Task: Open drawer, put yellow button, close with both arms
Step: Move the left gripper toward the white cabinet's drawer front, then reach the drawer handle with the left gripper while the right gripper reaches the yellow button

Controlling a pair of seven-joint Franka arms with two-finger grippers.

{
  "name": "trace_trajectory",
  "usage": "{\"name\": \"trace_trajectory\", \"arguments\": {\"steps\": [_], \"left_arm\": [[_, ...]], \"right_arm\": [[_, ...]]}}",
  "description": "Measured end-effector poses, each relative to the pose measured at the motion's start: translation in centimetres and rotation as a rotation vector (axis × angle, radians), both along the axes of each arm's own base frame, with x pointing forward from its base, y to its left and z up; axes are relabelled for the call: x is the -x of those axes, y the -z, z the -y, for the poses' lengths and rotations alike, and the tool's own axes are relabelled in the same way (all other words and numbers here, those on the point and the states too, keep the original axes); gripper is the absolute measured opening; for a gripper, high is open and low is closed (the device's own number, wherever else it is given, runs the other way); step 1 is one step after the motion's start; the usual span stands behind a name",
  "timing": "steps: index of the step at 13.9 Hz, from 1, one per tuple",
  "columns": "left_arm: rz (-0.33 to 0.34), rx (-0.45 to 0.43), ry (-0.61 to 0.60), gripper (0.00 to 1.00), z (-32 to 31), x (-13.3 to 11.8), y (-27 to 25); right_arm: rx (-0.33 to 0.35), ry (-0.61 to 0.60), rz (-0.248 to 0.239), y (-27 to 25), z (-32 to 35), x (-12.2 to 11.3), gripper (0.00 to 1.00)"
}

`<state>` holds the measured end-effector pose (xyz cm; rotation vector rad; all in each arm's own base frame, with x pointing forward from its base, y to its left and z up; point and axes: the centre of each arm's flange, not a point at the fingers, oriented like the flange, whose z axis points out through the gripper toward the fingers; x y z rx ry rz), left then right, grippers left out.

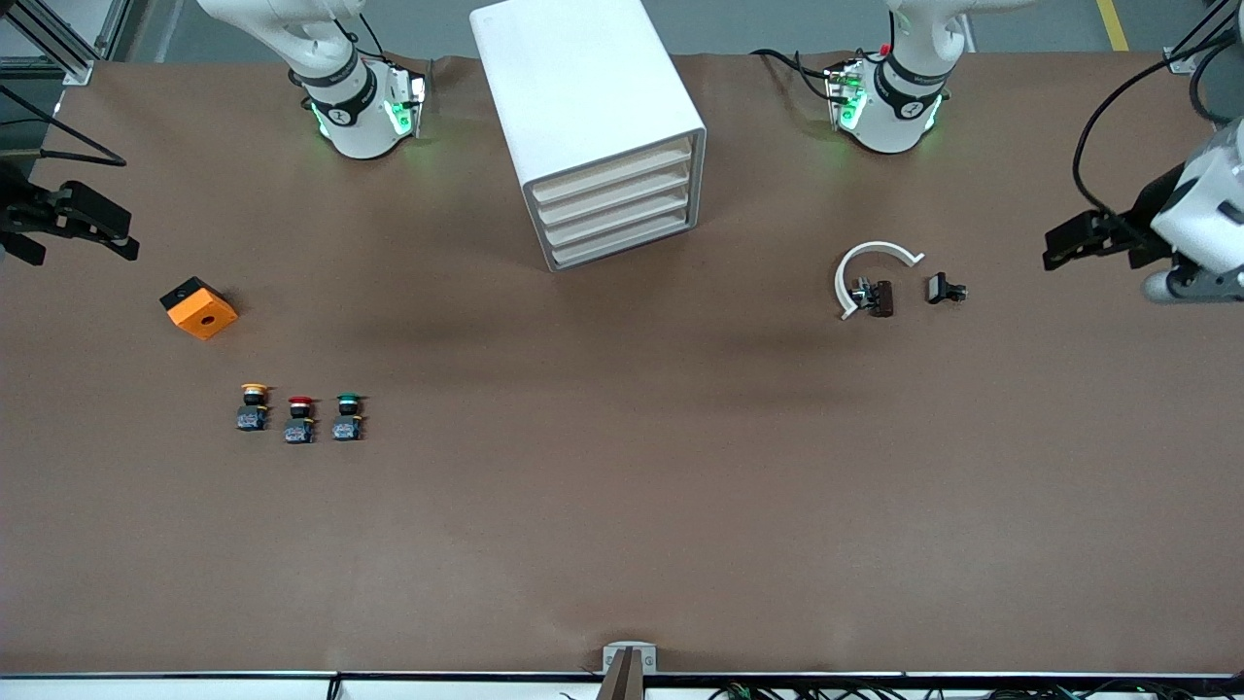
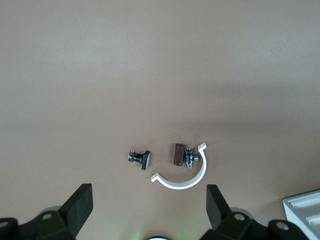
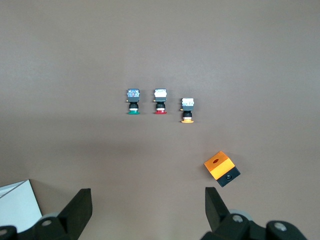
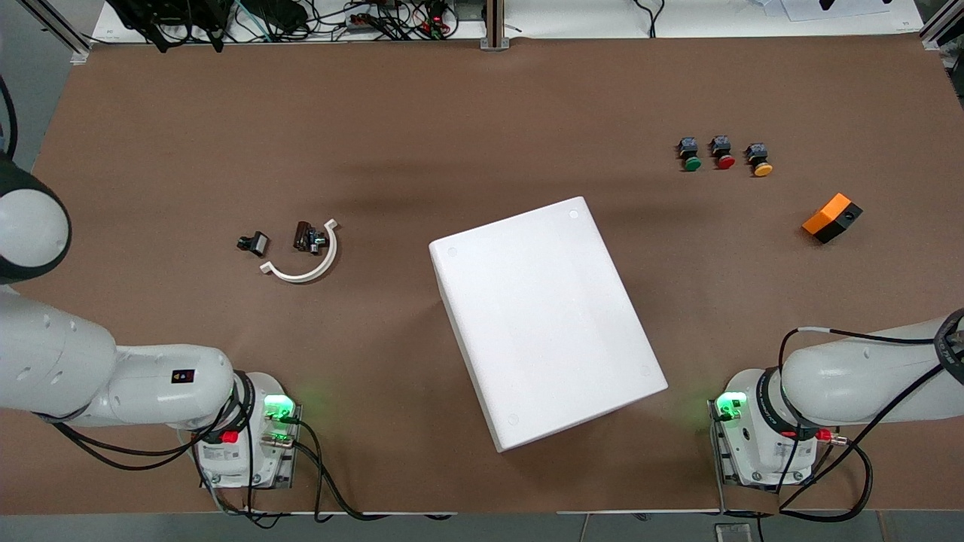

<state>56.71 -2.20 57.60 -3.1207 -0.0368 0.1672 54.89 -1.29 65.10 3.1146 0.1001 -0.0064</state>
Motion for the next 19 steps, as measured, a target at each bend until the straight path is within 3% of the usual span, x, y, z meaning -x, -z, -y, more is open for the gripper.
{"name": "trace_trajectory", "arguments": {"steps": [5,8,11,16,19], "left_arm": [[-0.049,-0.024,-0.212,1.0,2.7,-2.5,5.4],[-0.1,-0.014,-0.379,1.0,5.2,-3.1,7.9],[-0.143,-0.062,-0.561,1.0,9.2,-3.1,10.5],[-0.161,-0.162,-0.939,1.0,18.2,-3.3,13.6],[-0.244,-0.213,-1.252,1.0,19.8,-3.5,15.9]], "right_arm": [[0.0,0.0,-0.001,0.0,0.0,0.0,1.0],[0.0,0.0,-0.001,0.1,0.0,0.0,1.0],[0.0,-0.003,-0.013,0.5,-0.1,-0.2,1.0],[0.0,-0.066,-0.094,4.7,0.1,-2.2,1.0],[0.007,-0.066,-0.154,10.9,1.1,-5.1,1.0]]}}
